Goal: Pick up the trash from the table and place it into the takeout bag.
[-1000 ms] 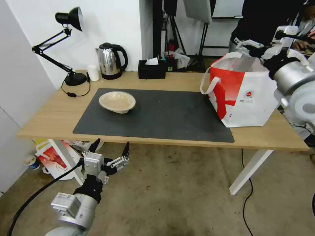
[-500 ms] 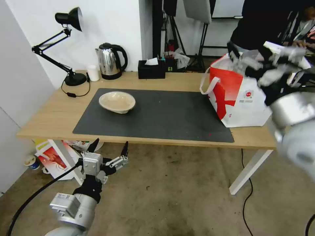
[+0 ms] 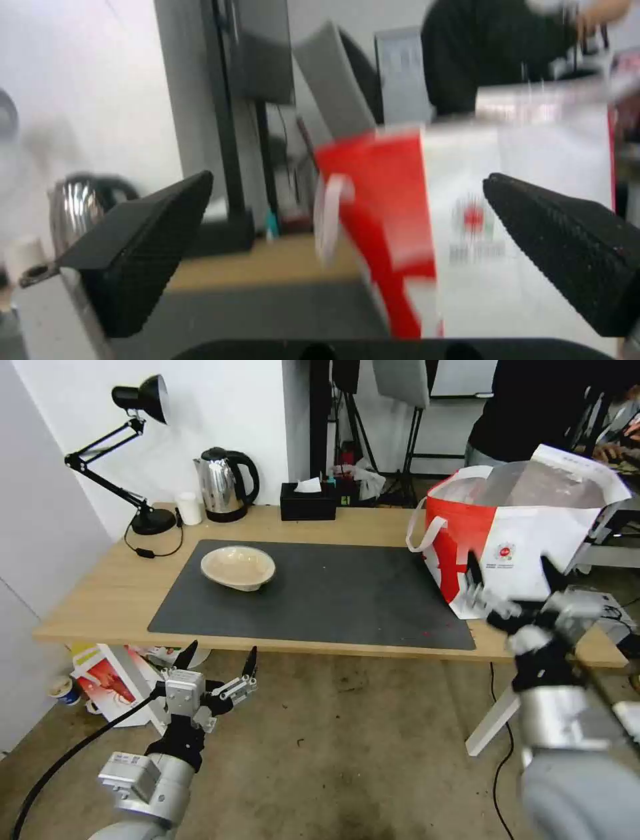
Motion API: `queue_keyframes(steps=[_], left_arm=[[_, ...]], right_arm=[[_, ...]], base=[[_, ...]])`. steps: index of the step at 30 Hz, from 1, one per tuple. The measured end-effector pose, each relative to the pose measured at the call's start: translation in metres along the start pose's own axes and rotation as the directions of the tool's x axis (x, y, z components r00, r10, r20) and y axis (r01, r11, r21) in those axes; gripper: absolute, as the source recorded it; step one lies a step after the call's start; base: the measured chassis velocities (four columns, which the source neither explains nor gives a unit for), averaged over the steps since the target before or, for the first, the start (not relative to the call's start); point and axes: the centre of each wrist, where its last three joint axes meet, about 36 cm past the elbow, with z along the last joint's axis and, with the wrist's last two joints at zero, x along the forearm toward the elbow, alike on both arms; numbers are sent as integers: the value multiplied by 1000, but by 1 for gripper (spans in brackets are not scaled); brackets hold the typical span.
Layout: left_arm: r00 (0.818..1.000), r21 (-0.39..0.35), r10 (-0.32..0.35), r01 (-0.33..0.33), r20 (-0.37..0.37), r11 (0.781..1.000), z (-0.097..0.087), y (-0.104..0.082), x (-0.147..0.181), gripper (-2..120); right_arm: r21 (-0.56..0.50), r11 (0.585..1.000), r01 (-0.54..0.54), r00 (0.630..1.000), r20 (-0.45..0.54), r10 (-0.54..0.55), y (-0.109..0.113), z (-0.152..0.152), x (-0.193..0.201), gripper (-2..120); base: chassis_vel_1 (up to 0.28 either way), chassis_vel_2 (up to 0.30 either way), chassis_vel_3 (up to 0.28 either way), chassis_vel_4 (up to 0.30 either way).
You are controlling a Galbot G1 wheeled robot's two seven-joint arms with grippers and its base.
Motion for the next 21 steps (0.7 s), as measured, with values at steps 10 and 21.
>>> queue_keyframes(steps=[10,21], left_arm=[[1000,0,-11,11,-12,1000,0,1,1,99],[999,-13,-34,34,-36,999,1,1,2,99]], right_arm=[[62,998,18,975,-223,-4,26,14,38,100],[63,998,31,954,-300,-11,45,17,60,100]], base=[[0,0,0,0],[0,0,0,0]])
